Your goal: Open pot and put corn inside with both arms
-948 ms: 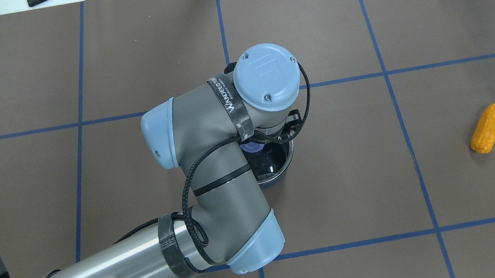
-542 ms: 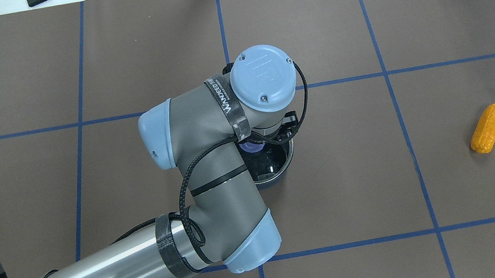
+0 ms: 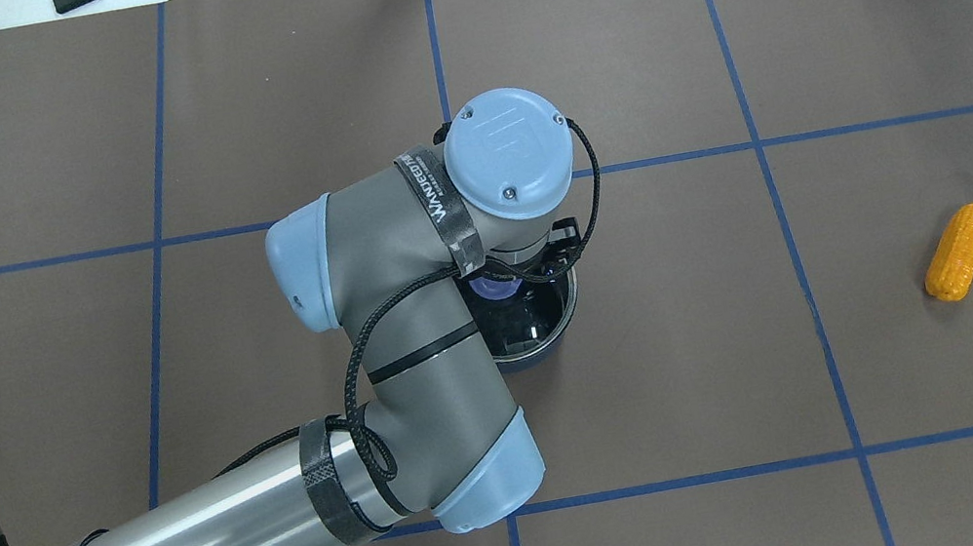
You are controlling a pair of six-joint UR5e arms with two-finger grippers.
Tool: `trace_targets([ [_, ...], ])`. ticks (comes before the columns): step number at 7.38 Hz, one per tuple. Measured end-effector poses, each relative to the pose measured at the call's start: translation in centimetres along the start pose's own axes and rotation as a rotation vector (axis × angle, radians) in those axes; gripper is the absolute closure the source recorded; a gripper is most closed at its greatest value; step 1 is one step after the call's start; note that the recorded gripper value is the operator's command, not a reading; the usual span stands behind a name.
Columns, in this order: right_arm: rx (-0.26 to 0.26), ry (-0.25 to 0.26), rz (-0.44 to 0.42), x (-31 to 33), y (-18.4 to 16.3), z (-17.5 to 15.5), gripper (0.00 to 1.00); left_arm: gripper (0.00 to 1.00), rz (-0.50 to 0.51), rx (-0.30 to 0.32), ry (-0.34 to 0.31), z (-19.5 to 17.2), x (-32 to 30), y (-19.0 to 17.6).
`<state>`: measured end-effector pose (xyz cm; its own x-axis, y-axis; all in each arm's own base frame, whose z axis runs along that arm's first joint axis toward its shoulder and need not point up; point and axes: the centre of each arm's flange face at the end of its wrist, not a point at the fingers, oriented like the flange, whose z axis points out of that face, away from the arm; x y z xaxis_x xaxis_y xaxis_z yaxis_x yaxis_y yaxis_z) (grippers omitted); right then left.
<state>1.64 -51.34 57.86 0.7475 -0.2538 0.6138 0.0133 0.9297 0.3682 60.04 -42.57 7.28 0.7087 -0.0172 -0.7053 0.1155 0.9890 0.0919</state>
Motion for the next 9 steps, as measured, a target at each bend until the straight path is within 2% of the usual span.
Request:
trace_targets([
  [1,-0.001,0.0,0.0,0.0,0.0,0.0,0.0,0.03,0.002,0.004,0.011,0.5,-0.3,0.0],
  [3,-0.001,0.0,0.0,0.0,0.0,0.1,0.0,0.19,0.003,0.007,0.02,0.7,-0.5,0.0],
  [8,0.0,0.0,-0.001,-0.1,-0.1,0.0,0.0,0.44,0.0,0.016,0.026,0.2,-1.0,-0.4],
  [9,0.001,-0.001,-0.001,-0.1,-0.1,0.0,0.0,0.54,-0.004,0.024,0.039,-0.8,-1.2,-0.8],
])
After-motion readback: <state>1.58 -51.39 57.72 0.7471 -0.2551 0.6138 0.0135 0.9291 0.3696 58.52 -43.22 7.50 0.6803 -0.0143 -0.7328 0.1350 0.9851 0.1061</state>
